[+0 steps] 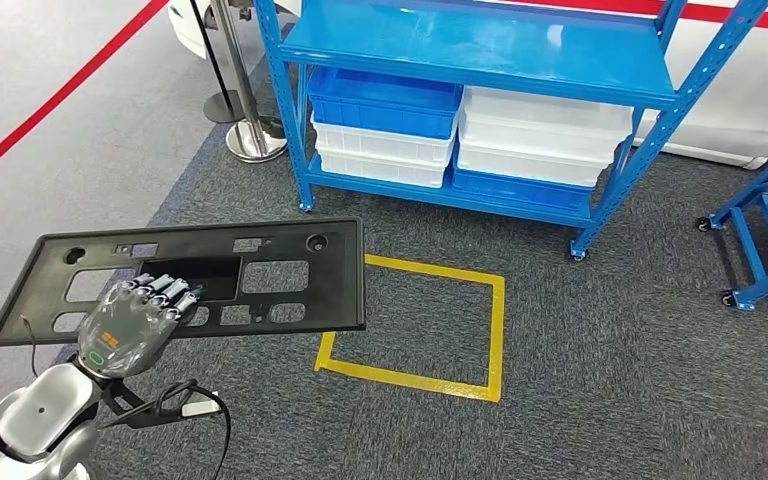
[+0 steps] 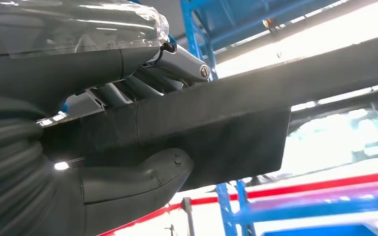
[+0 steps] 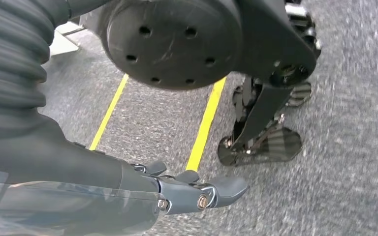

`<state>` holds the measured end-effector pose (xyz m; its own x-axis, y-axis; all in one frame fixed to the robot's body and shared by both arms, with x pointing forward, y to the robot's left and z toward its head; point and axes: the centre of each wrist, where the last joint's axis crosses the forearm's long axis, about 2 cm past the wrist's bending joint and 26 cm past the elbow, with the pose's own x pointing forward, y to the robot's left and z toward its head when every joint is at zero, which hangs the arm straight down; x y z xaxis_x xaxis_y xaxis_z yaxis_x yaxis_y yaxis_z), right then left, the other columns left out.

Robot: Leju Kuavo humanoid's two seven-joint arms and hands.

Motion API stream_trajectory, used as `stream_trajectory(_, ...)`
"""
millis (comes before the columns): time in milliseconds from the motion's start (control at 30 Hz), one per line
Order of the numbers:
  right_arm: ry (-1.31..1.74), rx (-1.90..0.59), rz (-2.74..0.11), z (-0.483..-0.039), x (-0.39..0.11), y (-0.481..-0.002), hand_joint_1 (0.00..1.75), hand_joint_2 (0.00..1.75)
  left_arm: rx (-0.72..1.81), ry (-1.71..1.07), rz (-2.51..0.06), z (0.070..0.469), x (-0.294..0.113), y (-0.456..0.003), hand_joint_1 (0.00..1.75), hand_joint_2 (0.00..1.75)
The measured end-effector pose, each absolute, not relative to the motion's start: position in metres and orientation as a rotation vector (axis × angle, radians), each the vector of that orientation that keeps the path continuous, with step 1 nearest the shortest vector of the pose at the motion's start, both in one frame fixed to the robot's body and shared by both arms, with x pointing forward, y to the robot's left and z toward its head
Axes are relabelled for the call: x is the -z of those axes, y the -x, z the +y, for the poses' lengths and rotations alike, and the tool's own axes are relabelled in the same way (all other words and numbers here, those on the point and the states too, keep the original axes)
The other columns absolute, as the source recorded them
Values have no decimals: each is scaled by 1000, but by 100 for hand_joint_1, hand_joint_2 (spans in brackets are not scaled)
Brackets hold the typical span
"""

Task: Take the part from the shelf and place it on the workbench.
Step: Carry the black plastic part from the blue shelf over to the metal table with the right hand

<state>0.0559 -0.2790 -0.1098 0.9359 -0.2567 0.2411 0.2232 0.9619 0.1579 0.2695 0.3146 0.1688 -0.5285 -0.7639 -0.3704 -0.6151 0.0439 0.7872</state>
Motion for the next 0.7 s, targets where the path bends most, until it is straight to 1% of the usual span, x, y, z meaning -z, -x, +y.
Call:
stream_trajectory(200, -128, 242, -260, -277, 110, -52, 0, 175, 1450, -1521, -2132, 321, -167, -256, 175, 175)
stream_trajectory(600, -124, 195, -242, -278, 111, -43, 0, 175, 1382, -1630, -2056, 320, -170, -195, 175, 175)
stream_trajectory(700, -116, 183, -236, -281, 112, -41, 0, 175, 1365, -1632, -2025, 319, -169, -188, 175, 175)
